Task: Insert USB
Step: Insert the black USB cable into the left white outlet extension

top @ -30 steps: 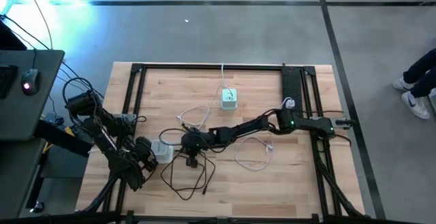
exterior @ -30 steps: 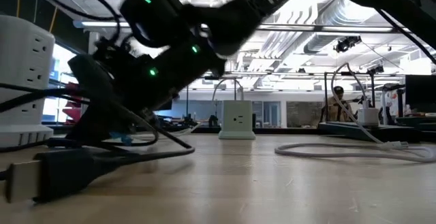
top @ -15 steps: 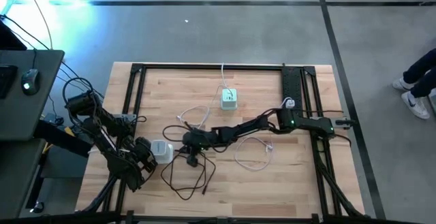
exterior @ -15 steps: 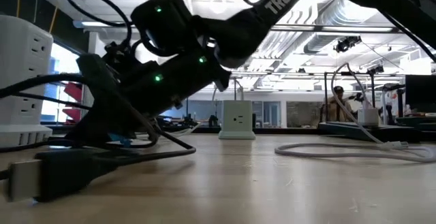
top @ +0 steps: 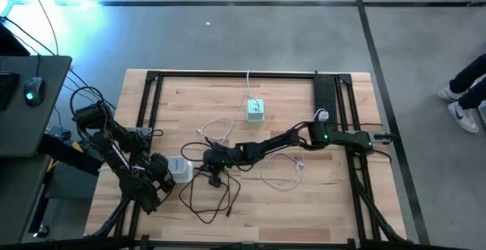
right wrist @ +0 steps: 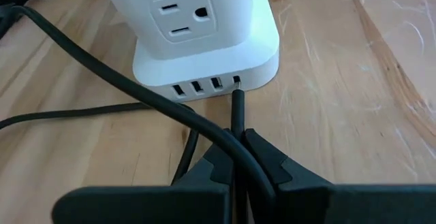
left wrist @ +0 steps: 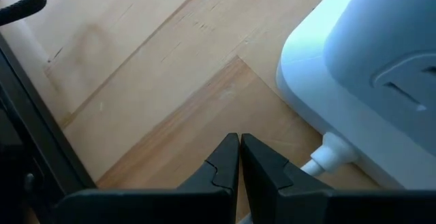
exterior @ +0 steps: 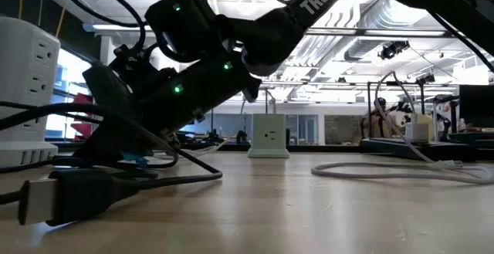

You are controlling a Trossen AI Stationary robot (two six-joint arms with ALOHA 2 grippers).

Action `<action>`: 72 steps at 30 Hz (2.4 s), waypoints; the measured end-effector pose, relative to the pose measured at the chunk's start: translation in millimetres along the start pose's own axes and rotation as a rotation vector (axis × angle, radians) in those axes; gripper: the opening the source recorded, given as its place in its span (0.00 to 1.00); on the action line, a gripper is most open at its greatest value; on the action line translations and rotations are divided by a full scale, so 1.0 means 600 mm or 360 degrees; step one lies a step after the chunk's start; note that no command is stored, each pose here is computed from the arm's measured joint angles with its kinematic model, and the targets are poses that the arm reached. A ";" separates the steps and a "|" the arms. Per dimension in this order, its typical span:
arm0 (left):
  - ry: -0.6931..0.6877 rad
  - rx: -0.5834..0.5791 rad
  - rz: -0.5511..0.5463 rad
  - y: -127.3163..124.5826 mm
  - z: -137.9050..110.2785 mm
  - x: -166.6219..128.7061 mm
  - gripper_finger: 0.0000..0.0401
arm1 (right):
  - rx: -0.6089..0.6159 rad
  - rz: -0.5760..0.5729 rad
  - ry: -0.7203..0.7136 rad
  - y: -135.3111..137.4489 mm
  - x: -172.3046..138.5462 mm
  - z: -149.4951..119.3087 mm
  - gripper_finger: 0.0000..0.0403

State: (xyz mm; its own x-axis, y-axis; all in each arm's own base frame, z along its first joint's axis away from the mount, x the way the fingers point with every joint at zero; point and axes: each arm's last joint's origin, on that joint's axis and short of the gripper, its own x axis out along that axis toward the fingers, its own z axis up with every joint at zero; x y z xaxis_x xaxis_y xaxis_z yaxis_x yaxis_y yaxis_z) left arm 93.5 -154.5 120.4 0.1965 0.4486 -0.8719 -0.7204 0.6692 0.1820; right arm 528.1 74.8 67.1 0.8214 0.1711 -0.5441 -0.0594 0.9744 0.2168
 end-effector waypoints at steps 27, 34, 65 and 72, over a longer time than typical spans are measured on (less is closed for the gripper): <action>-0.0007 0.0022 -0.0004 -0.001 0.000 0.000 0.00 | 0.0018 0.0041 -0.0130 -0.001 0.000 -0.013 0.00; -0.0007 0.0024 -0.0004 0.000 0.000 0.000 0.00 | -0.0007 0.0035 -0.0109 0.000 0.000 -0.015 0.00; -0.0017 0.0106 -0.0014 -0.002 0.001 -0.002 0.00 | -0.0024 -0.0051 -0.0171 -0.001 -0.010 0.002 0.00; 0.0107 0.0259 0.0042 -0.001 -0.001 -0.007 0.07 | -0.0027 -0.0011 -0.0184 0.000 -0.010 0.004 0.00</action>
State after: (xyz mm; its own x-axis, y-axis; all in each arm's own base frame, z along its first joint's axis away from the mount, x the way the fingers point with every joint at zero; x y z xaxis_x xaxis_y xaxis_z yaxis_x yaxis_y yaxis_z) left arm 92.9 -157.2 123.6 0.1298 0.4302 -0.8934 -0.6064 0.7473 0.2718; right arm 524.8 73.2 72.3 0.8818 0.1471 -0.4481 -0.0620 0.9780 0.1991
